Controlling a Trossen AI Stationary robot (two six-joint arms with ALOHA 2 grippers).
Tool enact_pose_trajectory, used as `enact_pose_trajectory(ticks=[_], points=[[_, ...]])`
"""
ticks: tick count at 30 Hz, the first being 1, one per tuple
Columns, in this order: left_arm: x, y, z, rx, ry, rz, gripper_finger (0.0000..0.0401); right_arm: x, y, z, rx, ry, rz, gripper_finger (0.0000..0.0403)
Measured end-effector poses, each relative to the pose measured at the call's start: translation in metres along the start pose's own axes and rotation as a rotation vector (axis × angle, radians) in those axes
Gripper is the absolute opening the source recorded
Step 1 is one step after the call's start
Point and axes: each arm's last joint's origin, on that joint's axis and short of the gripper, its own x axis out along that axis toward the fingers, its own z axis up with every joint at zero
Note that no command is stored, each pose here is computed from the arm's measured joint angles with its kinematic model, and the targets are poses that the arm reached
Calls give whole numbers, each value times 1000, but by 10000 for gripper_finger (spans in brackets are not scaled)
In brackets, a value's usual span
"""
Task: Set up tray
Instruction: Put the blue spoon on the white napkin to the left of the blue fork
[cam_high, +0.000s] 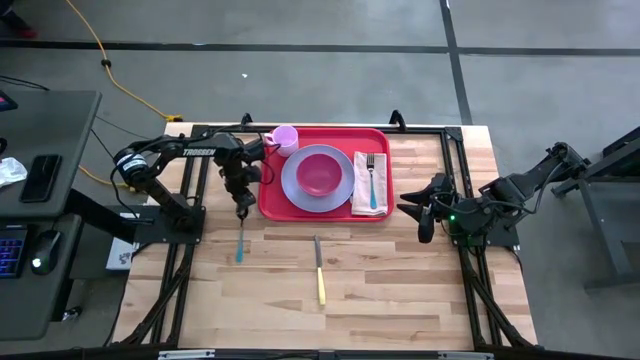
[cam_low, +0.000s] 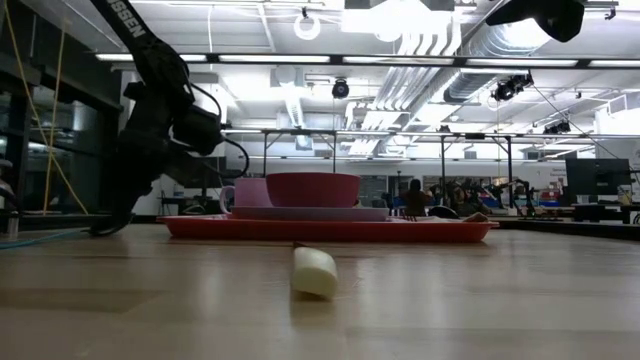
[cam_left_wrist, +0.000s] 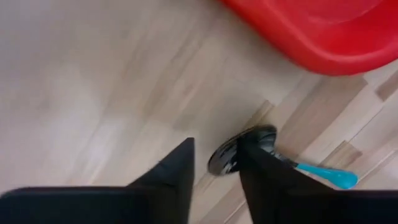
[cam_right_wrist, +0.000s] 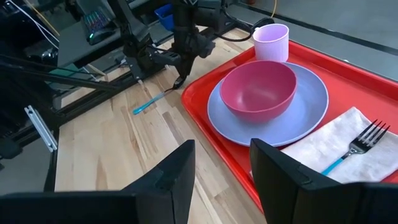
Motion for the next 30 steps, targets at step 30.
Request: enact_pose_trajectory(ticks=[30], points=[[-44,-15,-1,-101,-28,-99,10,-1,7,8,53,-67,61,134]])
